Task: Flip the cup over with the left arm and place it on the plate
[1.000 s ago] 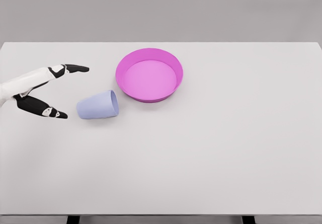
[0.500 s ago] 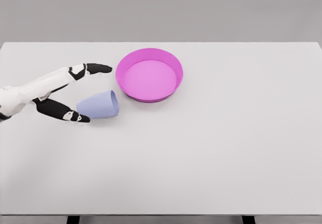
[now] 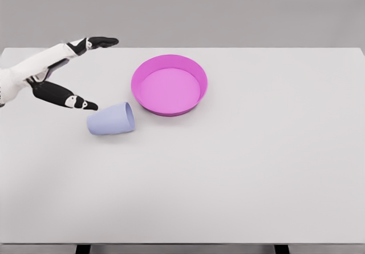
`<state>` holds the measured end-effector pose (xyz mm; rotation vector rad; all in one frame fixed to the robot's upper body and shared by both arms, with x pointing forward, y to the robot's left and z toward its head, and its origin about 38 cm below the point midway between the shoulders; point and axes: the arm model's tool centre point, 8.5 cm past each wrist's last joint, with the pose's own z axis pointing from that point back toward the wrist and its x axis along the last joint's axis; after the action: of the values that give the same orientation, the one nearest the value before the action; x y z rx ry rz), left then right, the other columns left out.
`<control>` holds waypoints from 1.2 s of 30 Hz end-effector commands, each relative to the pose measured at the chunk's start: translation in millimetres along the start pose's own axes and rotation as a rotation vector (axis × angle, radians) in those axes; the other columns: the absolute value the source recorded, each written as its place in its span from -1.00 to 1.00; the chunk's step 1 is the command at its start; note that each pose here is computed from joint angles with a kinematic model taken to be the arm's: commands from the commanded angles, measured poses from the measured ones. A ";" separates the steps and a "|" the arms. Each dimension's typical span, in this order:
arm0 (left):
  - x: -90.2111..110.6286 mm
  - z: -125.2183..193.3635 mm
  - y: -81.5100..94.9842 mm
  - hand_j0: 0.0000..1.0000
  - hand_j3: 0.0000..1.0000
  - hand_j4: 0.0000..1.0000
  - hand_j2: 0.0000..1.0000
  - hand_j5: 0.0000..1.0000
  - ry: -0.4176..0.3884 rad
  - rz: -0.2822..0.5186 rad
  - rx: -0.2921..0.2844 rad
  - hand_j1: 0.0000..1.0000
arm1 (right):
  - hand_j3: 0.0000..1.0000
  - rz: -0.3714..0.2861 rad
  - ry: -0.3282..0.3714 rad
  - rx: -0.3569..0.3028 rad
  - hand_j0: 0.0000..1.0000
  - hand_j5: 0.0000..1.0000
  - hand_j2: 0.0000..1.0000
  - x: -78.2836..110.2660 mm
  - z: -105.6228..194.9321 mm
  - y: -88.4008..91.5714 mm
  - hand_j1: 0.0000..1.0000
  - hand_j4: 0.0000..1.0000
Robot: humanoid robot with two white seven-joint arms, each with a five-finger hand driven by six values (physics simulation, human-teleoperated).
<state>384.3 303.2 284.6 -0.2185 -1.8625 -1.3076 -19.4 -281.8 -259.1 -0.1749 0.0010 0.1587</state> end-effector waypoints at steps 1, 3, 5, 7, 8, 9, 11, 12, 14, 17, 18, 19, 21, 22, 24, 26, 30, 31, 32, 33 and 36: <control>-11.6 2.6 -11.4 1.00 1.00 1.00 1.00 1.00 0.015 0.100 0.001 1.00 | 1.00 0.000 0.000 0.000 1.00 1.00 1.00 -0.1 0.0 -0.1 1.00 1.00; -14.5 -0.1 -21.6 1.00 1.00 1.00 1.00 1.00 0.027 0.123 -0.020 1.00 | 1.00 0.000 0.000 0.000 1.00 1.00 1.00 -0.1 0.0 -0.1 1.00 1.00; -23.1 -8.7 -37.4 1.00 1.00 1.00 1.00 1.00 0.116 0.070 -0.073 1.00 | 1.00 0.000 0.002 0.000 1.00 1.00 1.00 -1.0 0.0 0.0 1.00 1.00; -30.3 -13.7 -43.7 1.00 1.00 1.00 1.00 1.00 0.195 0.073 -0.059 1.00 | 1.00 0.000 0.000 0.000 1.00 1.00 1.00 -0.1 0.0 -0.1 1.00 1.00; -34.7 -13.0 -46.3 1.00 1.00 1.00 1.00 1.00 0.251 0.085 -0.067 1.00 | 1.00 0.000 0.000 0.000 1.00 1.00 1.00 -0.1 0.0 -0.1 1.00 1.00; -37.3 -11.4 -46.8 1.00 1.00 1.00 1.00 1.00 0.276 0.092 -0.066 1.00 | 1.00 0.000 0.000 0.000 1.00 1.00 1.00 -0.1 0.0 -0.1 1.00 1.00; -36.2 -7.5 -38.7 1.00 1.00 1.00 1.00 1.00 0.300 0.060 -0.063 1.00 | 1.00 0.001 0.000 0.000 1.00 1.00 1.00 -0.1 0.0 -0.1 1.00 1.00; -35.4 -3.8 -33.3 1.00 1.00 1.00 1.00 1.00 0.317 0.012 -0.067 1.00 | 1.00 0.001 0.000 0.000 1.00 1.00 1.00 -0.1 0.0 -0.1 1.00 1.00; -33.2 -2.1 -24.2 1.00 1.00 1.00 1.00 1.00 0.331 -0.072 -0.062 1.00 | 1.00 0.000 0.000 0.000 1.00 1.00 1.00 -0.1 0.0 -0.1 1.00 1.00; -37.0 0.5 -29.1 1.00 1.00 1.00 1.00 1.00 0.356 -0.121 -0.089 1.00 | 1.00 0.000 0.000 0.000 1.00 1.00 1.00 -0.1 0.0 -0.1 1.00 1.00; -42.5 2.2 -41.0 1.00 1.00 1.00 1.00 1.00 0.363 -0.094 -0.098 1.00 | 1.00 0.000 0.000 0.000 1.00 1.00 1.00 -0.1 0.0 -0.1 1.00 1.00; -43.2 2.7 -42.7 1.00 1.00 1.00 1.00 1.00 0.364 -0.089 -0.102 1.00 | 1.00 0.000 0.000 0.000 1.00 1.00 1.00 -0.1 0.0 -0.1 1.00 1.00; -47.6 6.3 -51.2 1.00 1.00 1.00 1.00 1.00 0.379 -0.075 -0.115 1.00 | 1.00 0.000 0.000 0.000 1.00 1.00 1.00 -0.1 0.0 -0.1 1.00 1.00; -50.1 8.4 -56.1 1.00 1.00 1.00 1.00 1.00 0.387 -0.067 -0.122 1.00 | 1.00 0.000 0.000 0.000 1.00 1.00 1.00 -0.1 0.0 -0.1 1.00 1.00; -61.2 8.9 -62.0 1.00 1.00 1.00 1.00 1.00 0.483 -0.068 -0.125 1.00 | 1.00 0.000 0.000 0.000 1.00 1.00 1.00 -0.1 0.0 -0.1 1.00 1.00; -61.9 8.7 -60.6 1.00 1.00 1.00 1.00 1.00 0.495 -0.072 -0.122 1.00 | 1.00 0.000 0.000 0.000 1.00 1.00 1.00 -0.1 0.0 -0.1 1.00 1.00; -62.5 -0.9 -69.2 1.00 1.00 1.00 1.00 1.00 0.469 -0.047 -0.113 1.00 | 1.00 0.000 0.000 0.000 1.00 1.00 1.00 -0.1 0.0 -0.1 1.00 1.00; -62.4 -1.0 -70.4 1.00 1.00 1.00 1.00 1.00 0.469 -0.045 -0.116 1.00 | 1.00 0.000 0.000 0.000 1.00 1.00 1.00 -0.1 0.0 -0.1 1.00 1.00; -63.1 -0.1 -72.1 1.00 1.00 1.00 1.00 1.00 0.471 -0.041 -0.118 1.00 | 1.00 0.000 0.000 0.000 1.00 1.00 1.00 -0.1 0.0 -0.1 1.00 1.00; -64.8 1.5 -76.1 1.00 1.00 1.00 1.00 1.00 0.476 -0.044 -0.128 1.00 | 1.00 0.000 0.000 0.000 1.00 1.00 1.00 -0.1 0.0 -0.1 1.00 1.00; -67.8 2.8 -74.3 1.00 1.00 1.00 1.00 1.00 0.510 -0.056 -0.124 1.00 | 1.00 0.000 0.000 0.000 1.00 1.00 1.00 -0.1 0.0 -0.1 1.00 1.00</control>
<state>384.0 292.0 186.0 0.0885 -1.3794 -1.3690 -19.4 -281.8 -259.1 -0.1749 0.0010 0.1587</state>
